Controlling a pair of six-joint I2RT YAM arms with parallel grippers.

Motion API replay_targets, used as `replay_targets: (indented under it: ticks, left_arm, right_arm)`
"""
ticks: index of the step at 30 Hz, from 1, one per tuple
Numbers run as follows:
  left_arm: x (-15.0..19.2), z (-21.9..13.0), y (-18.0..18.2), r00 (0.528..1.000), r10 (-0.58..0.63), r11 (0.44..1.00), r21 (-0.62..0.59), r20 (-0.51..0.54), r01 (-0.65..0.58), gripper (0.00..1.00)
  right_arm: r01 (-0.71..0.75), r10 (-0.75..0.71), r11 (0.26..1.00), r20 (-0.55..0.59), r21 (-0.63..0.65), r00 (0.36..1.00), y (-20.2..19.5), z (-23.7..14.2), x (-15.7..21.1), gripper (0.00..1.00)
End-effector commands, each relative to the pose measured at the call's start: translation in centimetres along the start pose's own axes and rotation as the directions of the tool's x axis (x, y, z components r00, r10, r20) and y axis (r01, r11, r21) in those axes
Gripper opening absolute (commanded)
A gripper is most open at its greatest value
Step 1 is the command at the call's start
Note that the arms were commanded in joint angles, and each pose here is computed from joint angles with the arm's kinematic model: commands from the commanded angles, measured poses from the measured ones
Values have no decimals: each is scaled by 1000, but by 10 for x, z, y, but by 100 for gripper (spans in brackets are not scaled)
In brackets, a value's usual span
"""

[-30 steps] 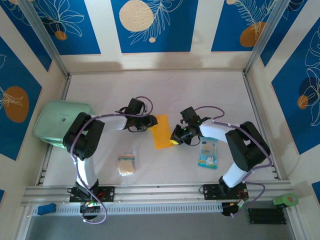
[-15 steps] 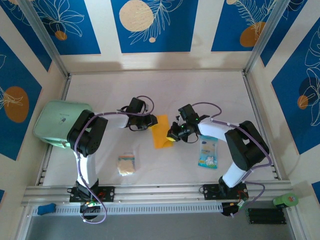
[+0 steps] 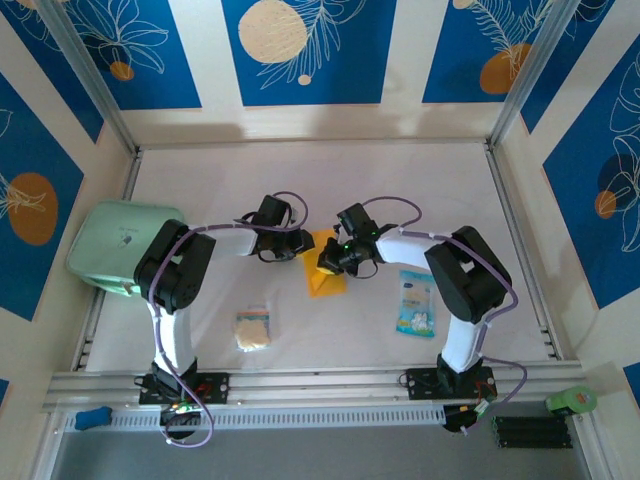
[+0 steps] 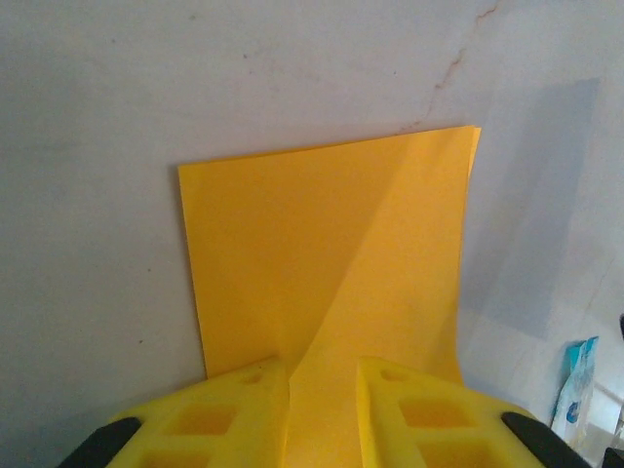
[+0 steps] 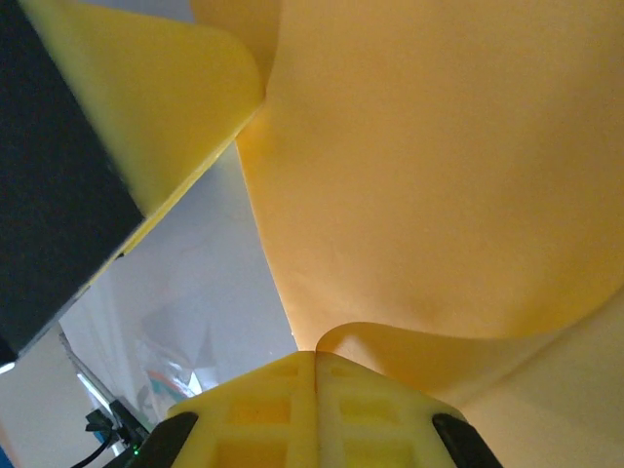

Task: Fold a paper plane with a square sheet of paper (pick it up from the middle)
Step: Fold the triangle a second time at the center of the table.

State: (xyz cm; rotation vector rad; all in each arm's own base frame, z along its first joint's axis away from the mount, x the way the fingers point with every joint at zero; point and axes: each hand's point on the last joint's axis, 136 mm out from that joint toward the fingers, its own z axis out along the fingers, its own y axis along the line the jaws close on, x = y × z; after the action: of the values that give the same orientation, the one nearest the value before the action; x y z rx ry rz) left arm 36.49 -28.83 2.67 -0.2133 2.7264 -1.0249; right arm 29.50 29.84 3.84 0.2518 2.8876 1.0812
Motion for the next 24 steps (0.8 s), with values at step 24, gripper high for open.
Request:
replay_targets:
  ticks: [24]
  left_arm:
    - [22,9,38,996,-67,992,-113,-56,61,25]
  right_arm:
    - [-7,7,999,26,32,1000,1,19,-11,0]
